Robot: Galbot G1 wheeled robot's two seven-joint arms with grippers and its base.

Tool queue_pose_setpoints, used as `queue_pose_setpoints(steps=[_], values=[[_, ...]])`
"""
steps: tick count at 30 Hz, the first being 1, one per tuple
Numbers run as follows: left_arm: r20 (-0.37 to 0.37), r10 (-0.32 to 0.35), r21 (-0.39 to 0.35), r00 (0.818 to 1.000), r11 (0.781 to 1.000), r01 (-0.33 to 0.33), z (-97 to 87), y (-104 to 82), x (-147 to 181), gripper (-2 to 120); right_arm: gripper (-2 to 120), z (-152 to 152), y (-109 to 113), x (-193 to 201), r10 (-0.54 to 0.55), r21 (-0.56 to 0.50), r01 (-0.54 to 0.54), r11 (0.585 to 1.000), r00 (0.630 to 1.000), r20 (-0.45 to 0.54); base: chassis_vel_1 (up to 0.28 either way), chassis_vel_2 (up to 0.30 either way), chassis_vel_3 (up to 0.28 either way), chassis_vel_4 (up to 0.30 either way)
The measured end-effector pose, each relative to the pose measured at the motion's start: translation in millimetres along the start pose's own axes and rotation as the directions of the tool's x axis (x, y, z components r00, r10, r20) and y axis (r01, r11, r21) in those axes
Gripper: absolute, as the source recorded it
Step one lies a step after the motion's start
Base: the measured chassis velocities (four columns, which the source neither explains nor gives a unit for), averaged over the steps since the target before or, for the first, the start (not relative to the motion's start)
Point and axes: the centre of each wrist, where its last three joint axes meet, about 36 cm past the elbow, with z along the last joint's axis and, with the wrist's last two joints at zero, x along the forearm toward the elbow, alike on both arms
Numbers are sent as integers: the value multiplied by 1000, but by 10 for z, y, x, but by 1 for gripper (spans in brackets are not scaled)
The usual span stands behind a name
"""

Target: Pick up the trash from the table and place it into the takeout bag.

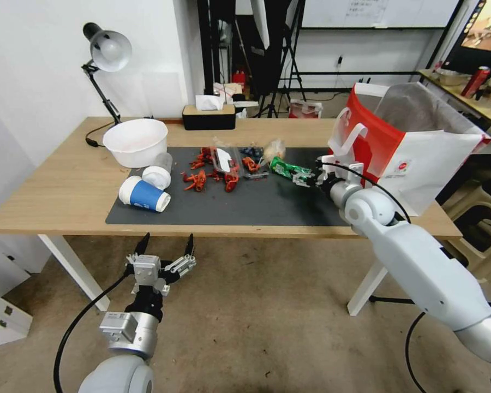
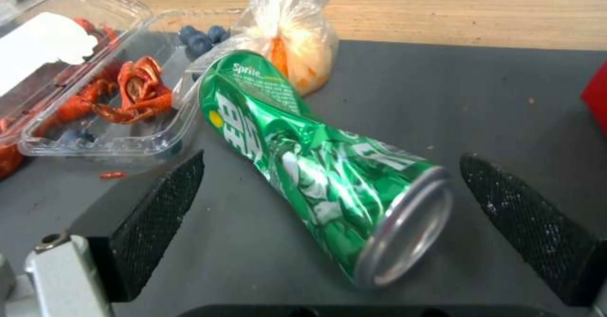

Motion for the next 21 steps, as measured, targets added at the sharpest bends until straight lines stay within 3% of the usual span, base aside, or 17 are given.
queue_pose_setpoints(steps=[13, 21], values=[[0, -1, -2, 1000, 1000, 1, 16, 3, -12, 100, 100, 52, 8, -198, -1, 20, 1, 1000, 1000, -11, 0, 0, 0, 0], [1, -2, -2, 1000, 1000, 2, 18, 4, -19, 100, 75, 121, 44, -196, -8, 25, 8, 1000, 1000, -13, 0, 0, 0, 0]])
